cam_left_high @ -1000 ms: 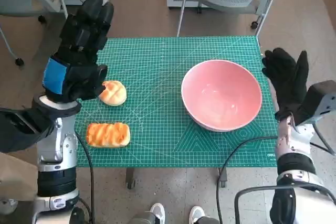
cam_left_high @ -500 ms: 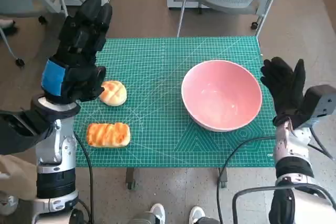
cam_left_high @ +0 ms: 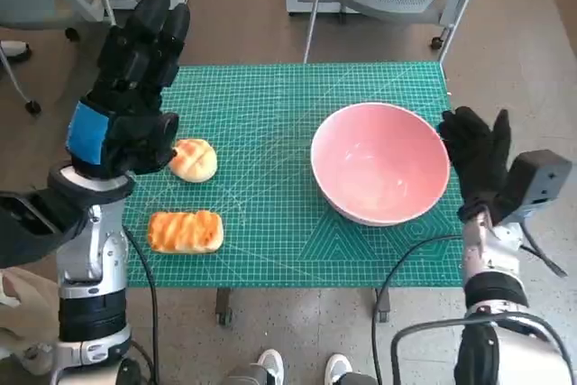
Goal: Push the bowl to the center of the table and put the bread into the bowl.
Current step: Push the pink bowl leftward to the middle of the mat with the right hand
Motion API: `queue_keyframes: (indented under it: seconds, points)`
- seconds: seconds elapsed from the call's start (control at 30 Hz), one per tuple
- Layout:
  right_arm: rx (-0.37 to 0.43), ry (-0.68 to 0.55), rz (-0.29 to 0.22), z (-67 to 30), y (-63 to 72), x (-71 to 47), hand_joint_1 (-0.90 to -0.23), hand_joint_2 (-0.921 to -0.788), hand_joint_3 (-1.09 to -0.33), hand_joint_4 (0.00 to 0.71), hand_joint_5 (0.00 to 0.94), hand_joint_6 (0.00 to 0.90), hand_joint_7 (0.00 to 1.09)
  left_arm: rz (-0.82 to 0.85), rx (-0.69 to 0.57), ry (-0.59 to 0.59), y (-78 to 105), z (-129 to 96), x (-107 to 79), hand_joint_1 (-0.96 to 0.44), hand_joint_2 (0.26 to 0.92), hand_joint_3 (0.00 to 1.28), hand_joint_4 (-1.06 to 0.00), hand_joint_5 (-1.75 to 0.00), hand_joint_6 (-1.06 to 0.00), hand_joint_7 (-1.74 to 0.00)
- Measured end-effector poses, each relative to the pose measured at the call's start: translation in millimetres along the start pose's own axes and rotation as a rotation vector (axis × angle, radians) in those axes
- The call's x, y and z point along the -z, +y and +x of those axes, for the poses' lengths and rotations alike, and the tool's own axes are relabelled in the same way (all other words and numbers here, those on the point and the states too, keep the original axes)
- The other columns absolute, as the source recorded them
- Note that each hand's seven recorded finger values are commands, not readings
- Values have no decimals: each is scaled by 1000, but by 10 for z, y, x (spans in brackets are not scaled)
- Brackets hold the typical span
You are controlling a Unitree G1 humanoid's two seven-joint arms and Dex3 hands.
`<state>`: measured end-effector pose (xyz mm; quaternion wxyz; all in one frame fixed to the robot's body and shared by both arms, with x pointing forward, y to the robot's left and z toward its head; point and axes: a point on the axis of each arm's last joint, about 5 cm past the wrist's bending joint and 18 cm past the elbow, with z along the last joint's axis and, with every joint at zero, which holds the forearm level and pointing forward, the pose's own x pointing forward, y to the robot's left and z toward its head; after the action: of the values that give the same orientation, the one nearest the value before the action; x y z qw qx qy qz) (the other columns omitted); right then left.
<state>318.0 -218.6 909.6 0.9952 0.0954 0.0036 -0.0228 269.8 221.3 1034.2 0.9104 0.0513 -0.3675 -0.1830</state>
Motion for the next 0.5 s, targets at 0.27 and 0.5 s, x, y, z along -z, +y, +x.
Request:
queue_keyframes:
  seconds: [0.27,0.5]
  points:
    - [-29,14,4,4,100,50,-647,-921,-913,413,13,472,85,16,3,2,23,-17,-24,-666,921,634,1,1,1,-227]
    - [-53,10,7,18,184,61,-621,-921,-935,414,9,469,78,16,1,10,29,-43,-17,-667,921,633,1,1,1,-229]
